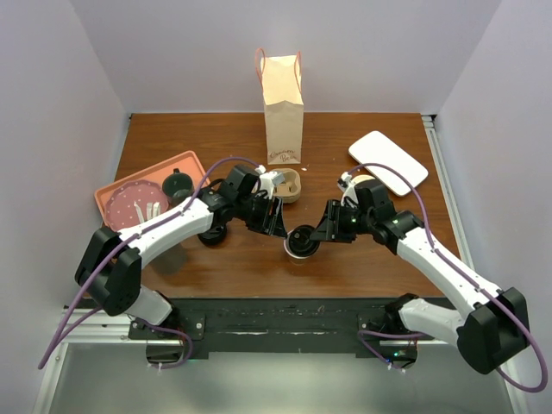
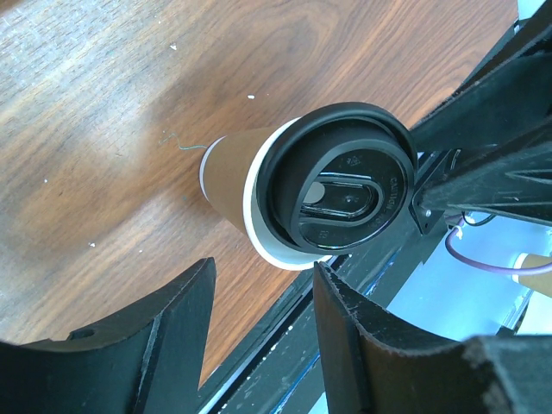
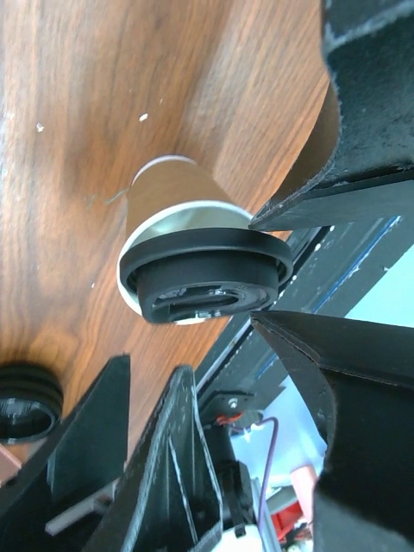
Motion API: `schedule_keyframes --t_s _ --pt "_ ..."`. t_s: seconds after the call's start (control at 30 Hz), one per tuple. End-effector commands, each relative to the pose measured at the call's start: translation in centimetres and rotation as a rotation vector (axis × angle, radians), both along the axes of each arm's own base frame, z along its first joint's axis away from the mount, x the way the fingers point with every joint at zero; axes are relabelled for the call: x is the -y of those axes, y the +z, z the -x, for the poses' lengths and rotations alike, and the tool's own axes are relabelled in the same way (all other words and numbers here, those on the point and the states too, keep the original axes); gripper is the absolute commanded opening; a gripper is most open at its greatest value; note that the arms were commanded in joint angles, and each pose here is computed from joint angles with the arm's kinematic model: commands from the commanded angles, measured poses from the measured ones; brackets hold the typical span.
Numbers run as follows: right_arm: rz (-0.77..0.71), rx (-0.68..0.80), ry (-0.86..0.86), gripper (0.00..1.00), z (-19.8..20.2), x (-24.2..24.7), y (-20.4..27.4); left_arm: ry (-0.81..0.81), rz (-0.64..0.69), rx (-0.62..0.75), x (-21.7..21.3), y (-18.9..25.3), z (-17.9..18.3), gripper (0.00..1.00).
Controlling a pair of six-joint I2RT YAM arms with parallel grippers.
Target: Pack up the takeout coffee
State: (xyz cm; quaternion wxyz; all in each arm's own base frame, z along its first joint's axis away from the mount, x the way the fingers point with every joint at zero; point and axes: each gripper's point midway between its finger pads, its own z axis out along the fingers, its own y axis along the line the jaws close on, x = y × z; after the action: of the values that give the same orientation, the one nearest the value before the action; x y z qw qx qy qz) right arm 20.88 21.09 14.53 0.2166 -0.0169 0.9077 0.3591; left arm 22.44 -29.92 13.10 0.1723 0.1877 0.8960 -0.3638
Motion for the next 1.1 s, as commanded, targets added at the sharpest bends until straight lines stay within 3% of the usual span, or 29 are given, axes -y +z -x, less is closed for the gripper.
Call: schedule_keyframes --t_s 0.0,0.83,1.07 --pt "0.056 0.016 -0.012 0.46 -0.7 0.7 0.5 -0.015 0.036 0.029 0.8 1.4 -0.3 0.54" --pt "0.060 -0.008 -0.004 0.42 -0.9 0.4 -1.5 -0.013 0.031 0.019 0.6 0.7 0.4 0.54" --pt "0.240 -0.030 -0.253 0.40 -0.3 5.5 -1.5 0.034 -0.005 0.059 -0.4 1.2 0.0 0.54"
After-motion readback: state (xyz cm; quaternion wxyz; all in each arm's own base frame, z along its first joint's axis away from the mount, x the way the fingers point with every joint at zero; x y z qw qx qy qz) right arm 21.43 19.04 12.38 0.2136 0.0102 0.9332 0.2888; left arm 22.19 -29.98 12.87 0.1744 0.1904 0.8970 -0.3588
